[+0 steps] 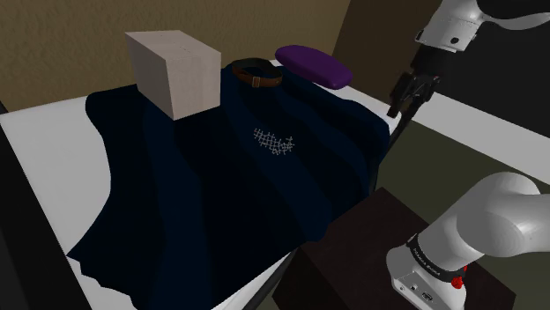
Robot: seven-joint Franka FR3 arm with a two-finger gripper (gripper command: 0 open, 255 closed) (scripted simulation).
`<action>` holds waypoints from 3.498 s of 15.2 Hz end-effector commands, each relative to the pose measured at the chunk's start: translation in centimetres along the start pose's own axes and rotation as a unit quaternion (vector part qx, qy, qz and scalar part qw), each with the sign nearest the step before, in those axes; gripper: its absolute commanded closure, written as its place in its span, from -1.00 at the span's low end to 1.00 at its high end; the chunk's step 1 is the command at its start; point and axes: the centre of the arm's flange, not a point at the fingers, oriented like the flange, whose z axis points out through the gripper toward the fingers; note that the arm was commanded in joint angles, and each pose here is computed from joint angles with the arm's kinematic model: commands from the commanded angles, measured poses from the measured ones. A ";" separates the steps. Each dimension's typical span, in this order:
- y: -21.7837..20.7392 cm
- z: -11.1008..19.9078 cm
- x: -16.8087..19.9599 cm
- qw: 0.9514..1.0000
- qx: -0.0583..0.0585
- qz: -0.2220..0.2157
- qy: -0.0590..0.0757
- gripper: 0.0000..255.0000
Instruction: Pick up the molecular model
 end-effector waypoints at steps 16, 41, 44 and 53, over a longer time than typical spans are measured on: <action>-6.5 12.8 13.1 0.992 -0.041 0.109 0.042 -1.00; -8.4 29.2 29.4 0.968 -0.083 0.220 0.086 -1.00; -8.3 29.2 29.4 0.968 -0.083 0.220 0.086 1.00; -8.5 28.1 29.3 0.968 -0.083 0.220 0.086 1.00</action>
